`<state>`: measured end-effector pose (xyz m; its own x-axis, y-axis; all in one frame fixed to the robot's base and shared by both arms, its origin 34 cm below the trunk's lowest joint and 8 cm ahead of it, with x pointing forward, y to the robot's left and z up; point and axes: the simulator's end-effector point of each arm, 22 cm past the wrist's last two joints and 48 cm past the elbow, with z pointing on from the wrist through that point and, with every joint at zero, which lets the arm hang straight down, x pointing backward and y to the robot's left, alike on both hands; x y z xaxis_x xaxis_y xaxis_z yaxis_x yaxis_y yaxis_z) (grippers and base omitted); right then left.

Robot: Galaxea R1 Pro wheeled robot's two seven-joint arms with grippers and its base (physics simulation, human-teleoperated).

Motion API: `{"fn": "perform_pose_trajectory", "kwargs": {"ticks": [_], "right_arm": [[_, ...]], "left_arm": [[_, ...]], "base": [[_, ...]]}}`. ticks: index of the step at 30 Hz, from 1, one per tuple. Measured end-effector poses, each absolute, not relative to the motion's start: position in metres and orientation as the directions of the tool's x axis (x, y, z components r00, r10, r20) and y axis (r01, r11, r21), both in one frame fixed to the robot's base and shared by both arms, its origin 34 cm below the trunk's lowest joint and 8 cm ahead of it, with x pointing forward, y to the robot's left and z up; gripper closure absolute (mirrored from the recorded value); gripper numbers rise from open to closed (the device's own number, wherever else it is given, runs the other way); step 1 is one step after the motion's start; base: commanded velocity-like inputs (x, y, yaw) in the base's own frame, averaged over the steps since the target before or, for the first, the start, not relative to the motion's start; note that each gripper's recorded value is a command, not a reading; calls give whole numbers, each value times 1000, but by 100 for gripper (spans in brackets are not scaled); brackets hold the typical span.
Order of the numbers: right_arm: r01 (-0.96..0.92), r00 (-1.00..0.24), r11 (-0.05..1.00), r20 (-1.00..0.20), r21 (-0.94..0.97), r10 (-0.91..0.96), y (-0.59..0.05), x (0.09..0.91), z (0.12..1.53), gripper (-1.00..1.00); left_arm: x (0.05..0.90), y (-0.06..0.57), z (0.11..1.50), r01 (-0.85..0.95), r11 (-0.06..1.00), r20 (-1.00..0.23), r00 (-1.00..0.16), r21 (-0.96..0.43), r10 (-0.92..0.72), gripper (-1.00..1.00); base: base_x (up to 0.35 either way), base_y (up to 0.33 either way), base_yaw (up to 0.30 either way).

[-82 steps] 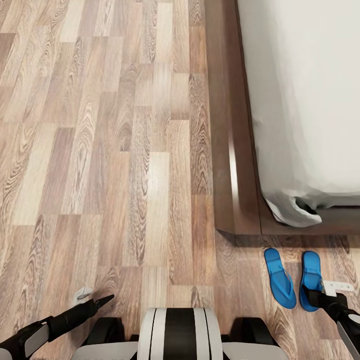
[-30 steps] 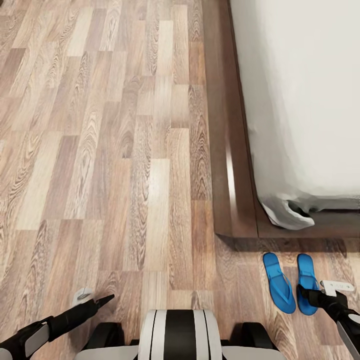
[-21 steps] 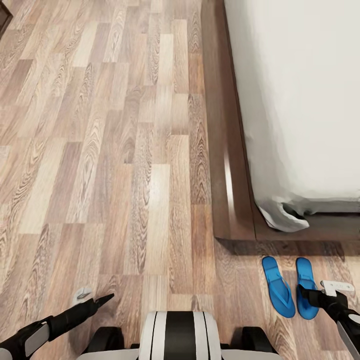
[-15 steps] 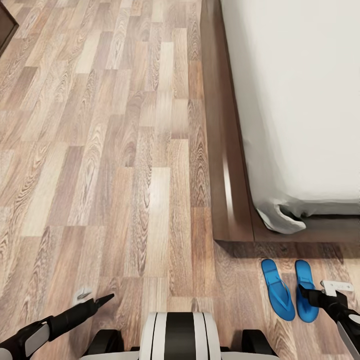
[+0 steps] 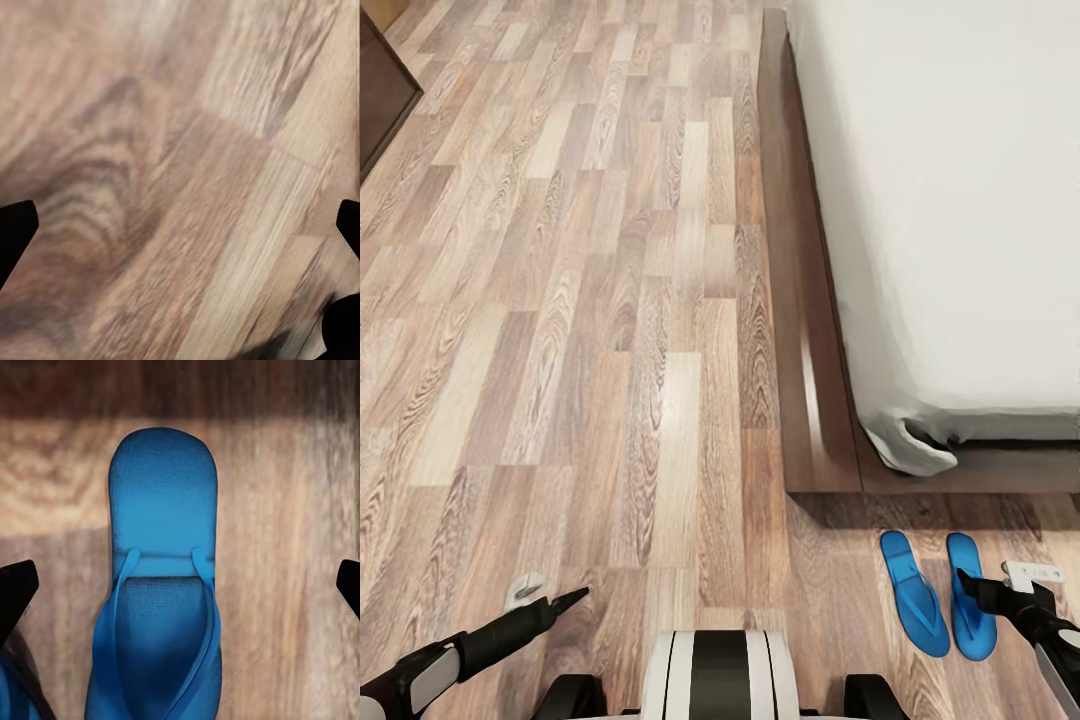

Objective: In the bedroom, move the book from the bed onto either nightstand, and place the two sandals side by side next to the bed.

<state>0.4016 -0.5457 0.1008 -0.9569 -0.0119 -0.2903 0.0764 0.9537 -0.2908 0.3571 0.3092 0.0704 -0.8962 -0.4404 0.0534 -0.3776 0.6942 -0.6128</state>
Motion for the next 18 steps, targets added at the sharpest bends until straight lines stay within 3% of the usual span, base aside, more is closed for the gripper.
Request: {"fn": "perform_pose_trajectory", "kwargs": {"ticks": [13, 18], "right_arm": [[94, -943, 960, -333, -264, 1, -544, 419, 119, -100], [72, -932, 995, -361, -71, 41, -507, 431, 121, -100]], "left_arm": [[378, 302, 86, -345, 689, 10, -898, -638, -440, -100], [386, 299, 92, -333, 687, -6, -898, -646, -440, -100]], "base": [[0, 0, 0], [0, 0, 0]]}}
